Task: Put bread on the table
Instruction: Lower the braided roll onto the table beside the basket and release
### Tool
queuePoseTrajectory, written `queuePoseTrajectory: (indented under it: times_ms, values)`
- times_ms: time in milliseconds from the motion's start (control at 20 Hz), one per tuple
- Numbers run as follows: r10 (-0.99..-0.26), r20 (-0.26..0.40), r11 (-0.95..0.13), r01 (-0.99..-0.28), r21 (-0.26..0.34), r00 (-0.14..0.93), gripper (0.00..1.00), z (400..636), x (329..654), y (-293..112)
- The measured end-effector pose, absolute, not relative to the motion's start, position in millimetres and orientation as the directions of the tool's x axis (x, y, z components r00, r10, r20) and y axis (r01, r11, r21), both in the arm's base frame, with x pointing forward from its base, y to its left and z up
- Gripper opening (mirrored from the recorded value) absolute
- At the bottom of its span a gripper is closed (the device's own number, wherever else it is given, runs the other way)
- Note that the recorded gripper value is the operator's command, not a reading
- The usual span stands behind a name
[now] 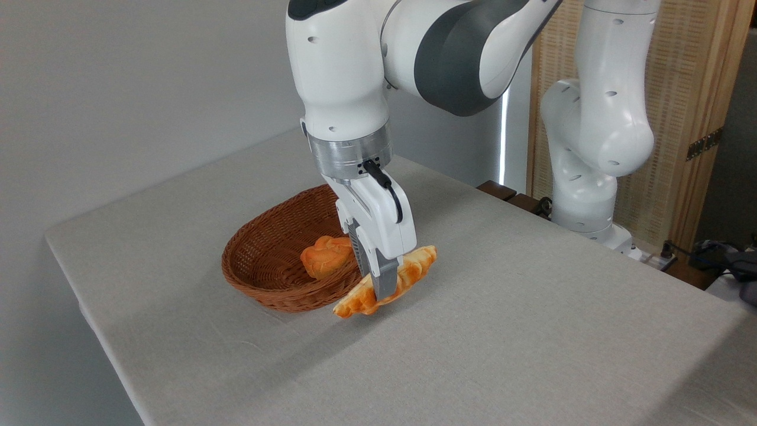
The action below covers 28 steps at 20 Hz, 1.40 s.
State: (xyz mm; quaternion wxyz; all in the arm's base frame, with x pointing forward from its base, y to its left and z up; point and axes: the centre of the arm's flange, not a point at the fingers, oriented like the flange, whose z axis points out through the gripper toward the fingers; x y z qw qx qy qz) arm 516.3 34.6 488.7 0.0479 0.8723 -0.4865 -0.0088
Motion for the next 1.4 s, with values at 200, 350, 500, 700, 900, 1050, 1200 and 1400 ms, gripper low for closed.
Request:
queuePoseTrajectory:
  times_ms: [200,350,500,700,900,1050,1200,1400]
  values:
    - [-0.853,0.021,-0.518,-0.850,0.095,0.522,1.00,485,518,32]
    - [-0.853,0.019,-0.517,-0.850,0.096,0.521,1.00,484,518,31]
    - [-0.853,0.019,-0.517,-0.850,0.096,0.521,1.00,484,518,31]
    - [-0.854,0.022,-0.517,-0.851,0.093,0.521,1.00,486,518,31]
    - [-0.858,0.040,-0.509,-0.858,0.072,0.512,1.00,499,519,27]
    - [-0.858,0.055,-0.508,-0.860,0.048,0.510,1.00,514,521,13]
    - [-0.833,0.060,-0.548,-0.836,0.035,0.549,1.00,523,523,-2]
    - [-0.783,0.062,-0.619,-0.785,0.030,0.619,1.00,530,524,-14]
